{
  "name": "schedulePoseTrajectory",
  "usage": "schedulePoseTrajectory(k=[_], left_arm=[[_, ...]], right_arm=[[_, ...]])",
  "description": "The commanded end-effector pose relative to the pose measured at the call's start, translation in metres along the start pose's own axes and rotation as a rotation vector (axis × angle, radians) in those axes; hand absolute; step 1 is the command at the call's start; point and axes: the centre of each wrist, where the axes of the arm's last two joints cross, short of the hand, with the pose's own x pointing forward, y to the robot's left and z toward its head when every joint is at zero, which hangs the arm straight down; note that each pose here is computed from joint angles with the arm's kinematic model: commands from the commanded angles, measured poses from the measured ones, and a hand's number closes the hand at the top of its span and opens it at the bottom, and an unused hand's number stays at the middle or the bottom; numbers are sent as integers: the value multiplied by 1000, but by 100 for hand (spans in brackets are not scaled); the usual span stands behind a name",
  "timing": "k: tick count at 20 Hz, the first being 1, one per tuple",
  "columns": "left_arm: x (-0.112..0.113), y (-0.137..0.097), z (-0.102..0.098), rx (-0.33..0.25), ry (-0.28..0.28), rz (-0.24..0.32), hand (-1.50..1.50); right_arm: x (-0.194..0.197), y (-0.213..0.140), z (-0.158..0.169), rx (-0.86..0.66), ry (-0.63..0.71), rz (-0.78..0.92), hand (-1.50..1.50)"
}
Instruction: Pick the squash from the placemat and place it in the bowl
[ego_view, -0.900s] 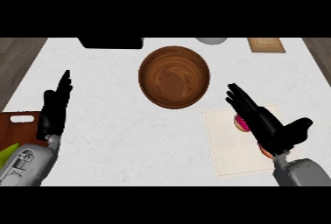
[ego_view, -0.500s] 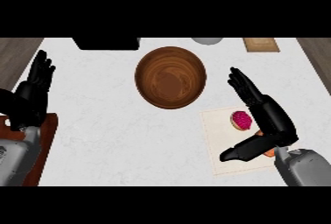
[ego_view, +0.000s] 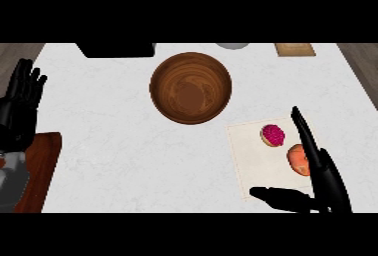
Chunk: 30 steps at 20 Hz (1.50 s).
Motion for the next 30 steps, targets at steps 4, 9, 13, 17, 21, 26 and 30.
schedulePoseTrajectory(k=[4, 9, 13, 17, 21, 26, 30], left_arm=[[-2, 7, 3, 3, -16, 3, 0], [-6, 0, 8, 4, -32, 10, 0], [2, 17, 5, -4, -39, 13, 0], [-12, 11, -2, -12, -39, 30, 0], [22, 13, 0, -39, -38, 29, 0], [-7, -7, 10, -32, -44, 26, 0], [3, 11, -3, -42, -24, 22, 0]], right_arm=[[41, -47, 20, 3, 113, 322, -150], [66, -87, 23, 186, 304, 507, -150], [95, -97, 23, 376, 439, 608, -150], [92, -111, 17, 518, 500, 667, -150], [104, -110, 8, 539, 583, 668, -150], [115, -115, 1, 551, 584, 687, -150], [82, -118, 3, 571, 600, 670, -150]])
